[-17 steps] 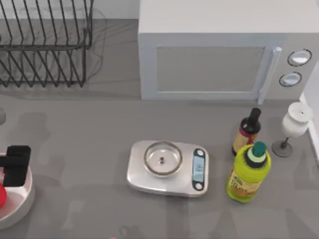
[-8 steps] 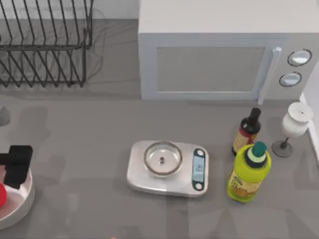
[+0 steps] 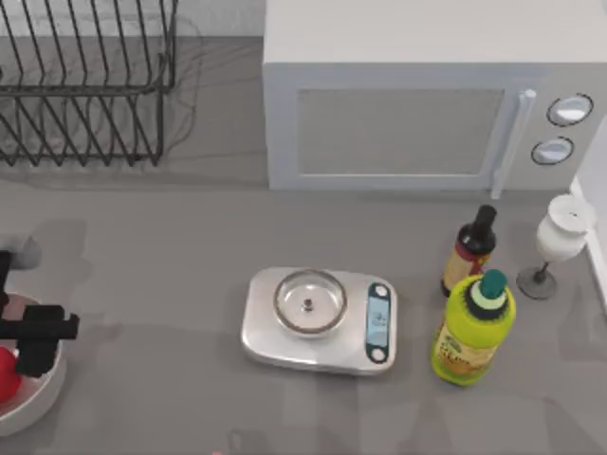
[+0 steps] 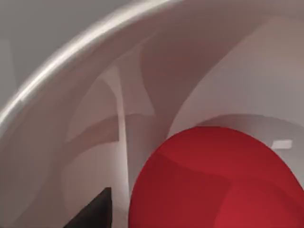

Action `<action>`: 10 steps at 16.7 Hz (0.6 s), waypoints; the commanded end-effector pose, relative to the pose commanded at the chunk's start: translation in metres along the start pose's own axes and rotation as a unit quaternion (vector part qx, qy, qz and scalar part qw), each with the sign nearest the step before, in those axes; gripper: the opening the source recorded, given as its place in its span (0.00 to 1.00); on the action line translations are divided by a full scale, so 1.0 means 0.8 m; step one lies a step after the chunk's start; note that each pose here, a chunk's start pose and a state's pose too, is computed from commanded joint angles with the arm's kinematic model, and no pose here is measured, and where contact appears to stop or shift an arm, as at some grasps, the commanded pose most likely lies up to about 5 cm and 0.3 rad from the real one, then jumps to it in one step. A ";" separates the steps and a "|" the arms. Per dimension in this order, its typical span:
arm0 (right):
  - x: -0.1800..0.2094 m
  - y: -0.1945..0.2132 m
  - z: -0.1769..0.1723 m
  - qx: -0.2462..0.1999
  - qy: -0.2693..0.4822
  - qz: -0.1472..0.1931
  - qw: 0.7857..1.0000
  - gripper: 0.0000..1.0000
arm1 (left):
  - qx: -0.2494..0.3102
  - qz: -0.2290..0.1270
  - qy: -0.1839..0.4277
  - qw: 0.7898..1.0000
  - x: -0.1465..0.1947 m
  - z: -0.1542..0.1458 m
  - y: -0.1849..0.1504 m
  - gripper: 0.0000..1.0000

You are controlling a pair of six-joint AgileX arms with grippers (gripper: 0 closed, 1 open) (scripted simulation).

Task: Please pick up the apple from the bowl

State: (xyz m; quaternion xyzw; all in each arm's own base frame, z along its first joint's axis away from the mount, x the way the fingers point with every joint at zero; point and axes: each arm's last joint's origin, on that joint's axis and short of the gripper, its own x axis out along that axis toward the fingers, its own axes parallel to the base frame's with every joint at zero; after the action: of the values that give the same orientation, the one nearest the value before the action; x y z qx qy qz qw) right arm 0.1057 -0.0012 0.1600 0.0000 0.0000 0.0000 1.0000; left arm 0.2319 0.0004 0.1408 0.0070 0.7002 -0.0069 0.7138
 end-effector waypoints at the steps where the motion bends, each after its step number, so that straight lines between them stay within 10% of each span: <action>1: 0.000 0.000 0.000 0.000 0.000 0.000 1.000 1.00 | 0.000 0.000 0.001 1.000 0.011 -0.002 0.000 1.00; 7: 0.000 0.000 0.000 0.000 0.000 0.000 1.000 1.00 | 0.000 0.000 0.010 1.000 0.030 -0.006 0.000 1.00; 10: 0.000 0.000 0.000 0.000 0.000 0.000 1.000 1.00 | 0.000 0.000 0.010 1.000 0.030 -0.006 0.000 0.77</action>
State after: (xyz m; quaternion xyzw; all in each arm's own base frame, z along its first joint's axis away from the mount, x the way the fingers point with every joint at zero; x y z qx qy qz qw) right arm 0.1057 -0.0012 0.1600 0.0000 0.0000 0.0000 1.0000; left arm 0.2276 0.0004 0.1170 0.0071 0.7071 -0.0071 0.7071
